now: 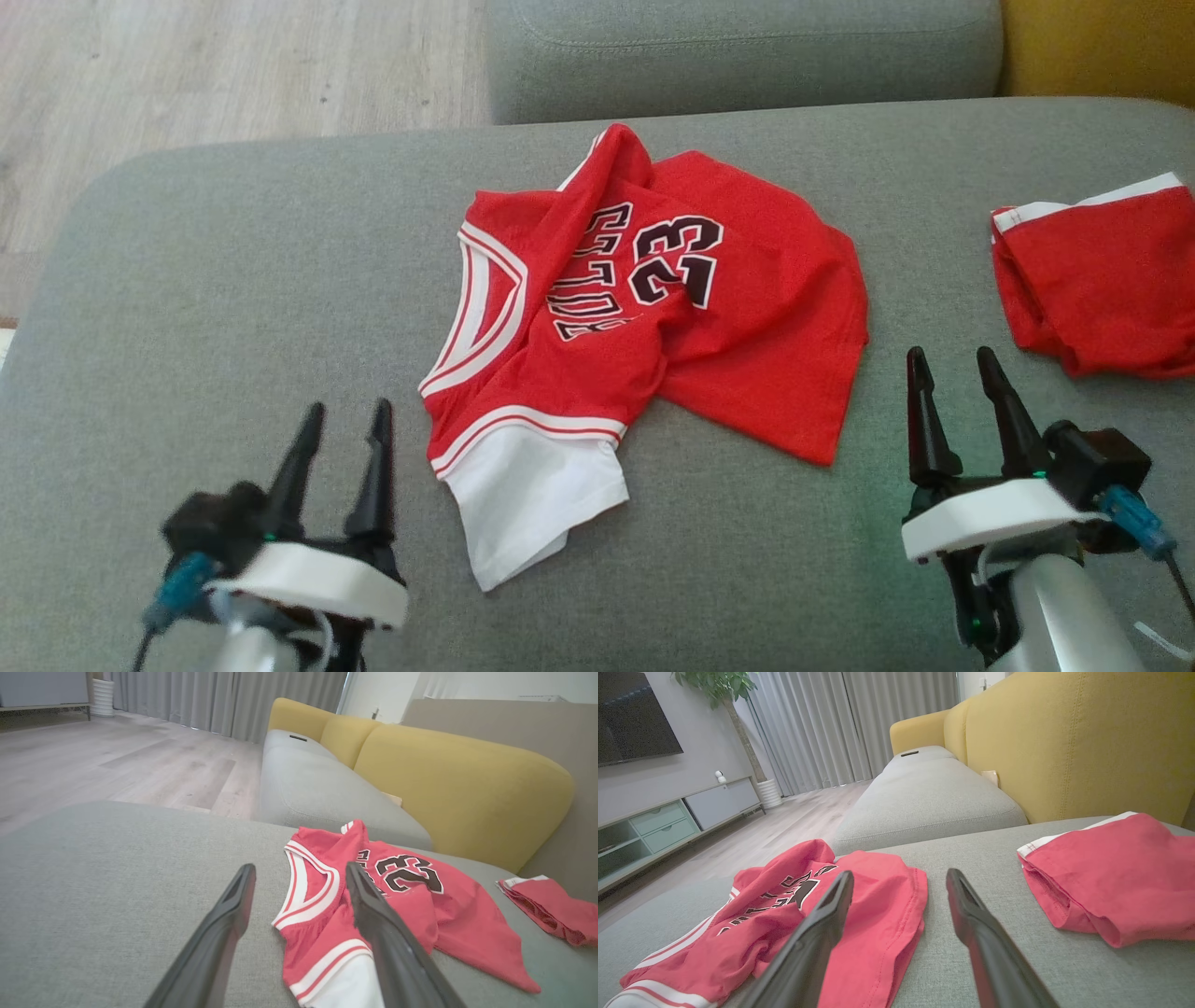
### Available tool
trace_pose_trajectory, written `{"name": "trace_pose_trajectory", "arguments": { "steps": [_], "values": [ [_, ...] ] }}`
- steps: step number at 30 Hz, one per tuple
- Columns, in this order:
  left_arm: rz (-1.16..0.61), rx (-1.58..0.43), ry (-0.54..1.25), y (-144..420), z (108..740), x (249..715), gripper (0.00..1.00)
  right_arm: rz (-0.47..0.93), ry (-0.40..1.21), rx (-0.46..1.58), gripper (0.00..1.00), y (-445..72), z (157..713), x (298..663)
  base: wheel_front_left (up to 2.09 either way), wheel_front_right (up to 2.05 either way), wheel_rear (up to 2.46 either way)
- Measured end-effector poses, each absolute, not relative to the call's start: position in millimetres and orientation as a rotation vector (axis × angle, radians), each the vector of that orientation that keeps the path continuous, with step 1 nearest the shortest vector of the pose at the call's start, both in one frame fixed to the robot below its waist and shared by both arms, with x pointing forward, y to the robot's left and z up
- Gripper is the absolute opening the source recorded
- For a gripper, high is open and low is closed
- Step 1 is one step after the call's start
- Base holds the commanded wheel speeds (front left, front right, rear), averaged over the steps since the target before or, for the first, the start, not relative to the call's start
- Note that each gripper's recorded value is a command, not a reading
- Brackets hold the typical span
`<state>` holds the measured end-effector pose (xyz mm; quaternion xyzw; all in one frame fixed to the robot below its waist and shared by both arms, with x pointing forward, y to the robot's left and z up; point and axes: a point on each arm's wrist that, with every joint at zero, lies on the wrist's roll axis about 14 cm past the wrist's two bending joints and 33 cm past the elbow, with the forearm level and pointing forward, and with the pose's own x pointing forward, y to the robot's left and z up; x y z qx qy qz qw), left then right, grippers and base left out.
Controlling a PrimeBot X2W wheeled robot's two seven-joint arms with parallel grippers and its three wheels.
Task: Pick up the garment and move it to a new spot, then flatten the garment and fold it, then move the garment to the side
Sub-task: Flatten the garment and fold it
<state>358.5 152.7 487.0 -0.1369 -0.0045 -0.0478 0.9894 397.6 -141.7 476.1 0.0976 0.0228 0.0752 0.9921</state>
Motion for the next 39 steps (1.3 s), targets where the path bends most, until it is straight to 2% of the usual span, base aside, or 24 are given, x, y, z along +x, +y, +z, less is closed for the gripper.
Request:
{"name": "trace_pose_trajectory", "arguments": {
  "steps": [15, 29, 30, 31, 39],
  "values": [
    [-0.272, -0.263, 0.347, 100, 394, 321, 1.0, 0.15, 0.081, 0.203, 1.0, -140, 464, 400, 0.0, 0.0, 0.0],
    [-0.383, -0.242, 0.447, 74, 375, 322, 0.99, 0.123, 0.105, 0.205, 1.0, -149, 455, 399, 0.0, 0.0, 0.0],
    [-0.384, -0.246, 0.45, 74, 374, 322, 0.6, 0.121, 0.107, 0.205, 1.0, -150, 454, 399, 0.0, 0.0, 0.0],
    [-0.382, -0.249, 0.452, 74, 374, 323, 0.0, 0.121, 0.113, 0.202, 1.0, -150, 453, 398, 0.0, 0.0, 0.0],
    [-0.28, -0.251, 0.285, 103, 410, 360, 0.0, 0.175, 0.227, 0.196, 1.0, -131, 431, 392, 0.0, 0.0, 0.0]
  ]
}}
